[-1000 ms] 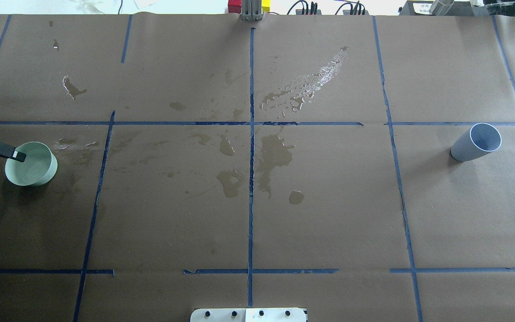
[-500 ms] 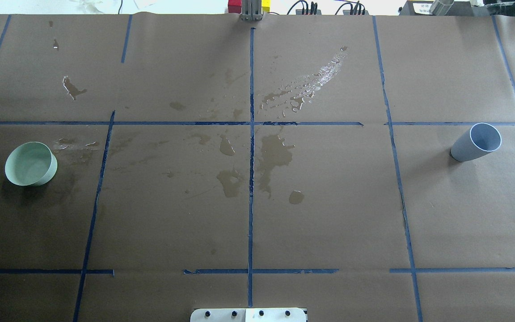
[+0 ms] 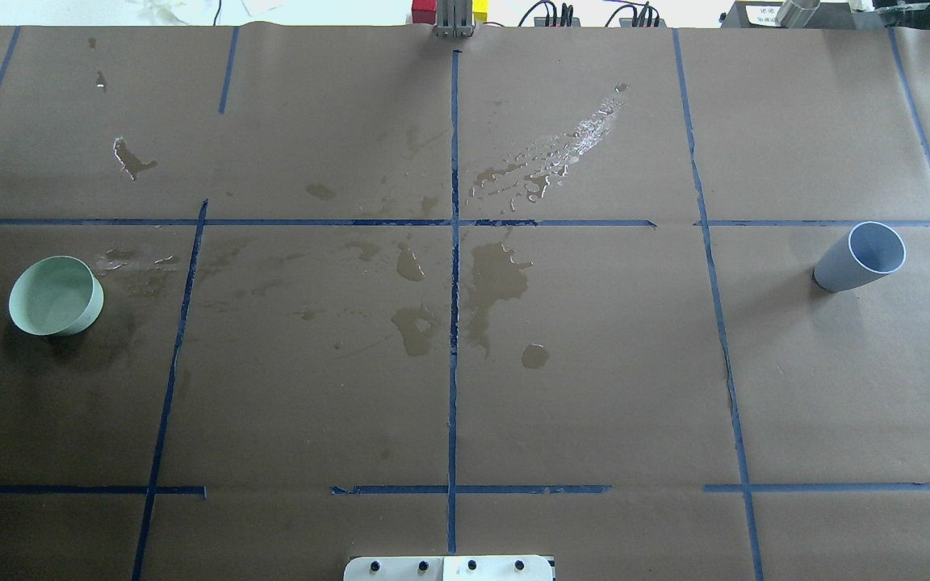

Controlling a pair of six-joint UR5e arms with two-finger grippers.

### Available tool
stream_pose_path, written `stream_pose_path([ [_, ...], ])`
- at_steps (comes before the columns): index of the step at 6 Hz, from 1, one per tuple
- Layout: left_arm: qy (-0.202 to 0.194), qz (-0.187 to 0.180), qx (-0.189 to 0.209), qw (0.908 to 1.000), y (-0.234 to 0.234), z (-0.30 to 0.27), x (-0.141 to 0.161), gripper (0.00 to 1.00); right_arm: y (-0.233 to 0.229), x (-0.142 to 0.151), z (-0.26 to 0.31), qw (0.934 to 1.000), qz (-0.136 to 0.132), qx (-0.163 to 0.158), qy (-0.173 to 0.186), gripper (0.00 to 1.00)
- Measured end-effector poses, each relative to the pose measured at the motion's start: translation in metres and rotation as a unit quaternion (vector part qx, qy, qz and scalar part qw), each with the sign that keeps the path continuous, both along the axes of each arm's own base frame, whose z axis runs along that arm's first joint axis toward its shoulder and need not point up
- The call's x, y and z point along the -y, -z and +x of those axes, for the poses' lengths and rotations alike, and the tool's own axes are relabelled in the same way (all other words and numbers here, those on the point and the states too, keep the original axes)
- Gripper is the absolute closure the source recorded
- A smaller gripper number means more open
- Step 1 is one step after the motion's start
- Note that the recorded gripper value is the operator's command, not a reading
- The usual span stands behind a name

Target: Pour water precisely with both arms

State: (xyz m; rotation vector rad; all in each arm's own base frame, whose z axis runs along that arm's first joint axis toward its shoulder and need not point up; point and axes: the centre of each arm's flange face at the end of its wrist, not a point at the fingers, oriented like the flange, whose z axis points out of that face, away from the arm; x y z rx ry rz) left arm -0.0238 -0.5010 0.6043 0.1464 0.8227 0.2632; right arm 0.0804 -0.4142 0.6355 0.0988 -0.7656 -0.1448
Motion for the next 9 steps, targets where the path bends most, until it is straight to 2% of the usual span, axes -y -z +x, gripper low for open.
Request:
stream_pose_path([
  [2, 0.038, -0.052, 0.005, 0.9979, 0.000, -0.067, -0.020, 0.00, -0.003, -0.001, -0.001, 1.0000, -0.005, 0.005, -0.001, 0.00],
  [4, 0.047, -0.070, 0.005, 0.9965, -0.010, -0.077, -0.034, 0.00, -0.006, -0.003, -0.001, 1.0000, -0.007, 0.006, 0.002, 0.00],
  [7, 0.046, -0.051, 0.007, 0.9976, -0.041, -0.075, -0.058, 0.00, -0.010, -0.005, -0.001, 0.9999, -0.010, 0.006, 0.002, 0.00],
  [9, 0.045, -0.052, 0.009, 0.9976, -0.051, -0.074, -0.061, 0.00, -0.012, -0.006, -0.001, 0.9999, -0.012, 0.006, 0.002, 0.00],
])
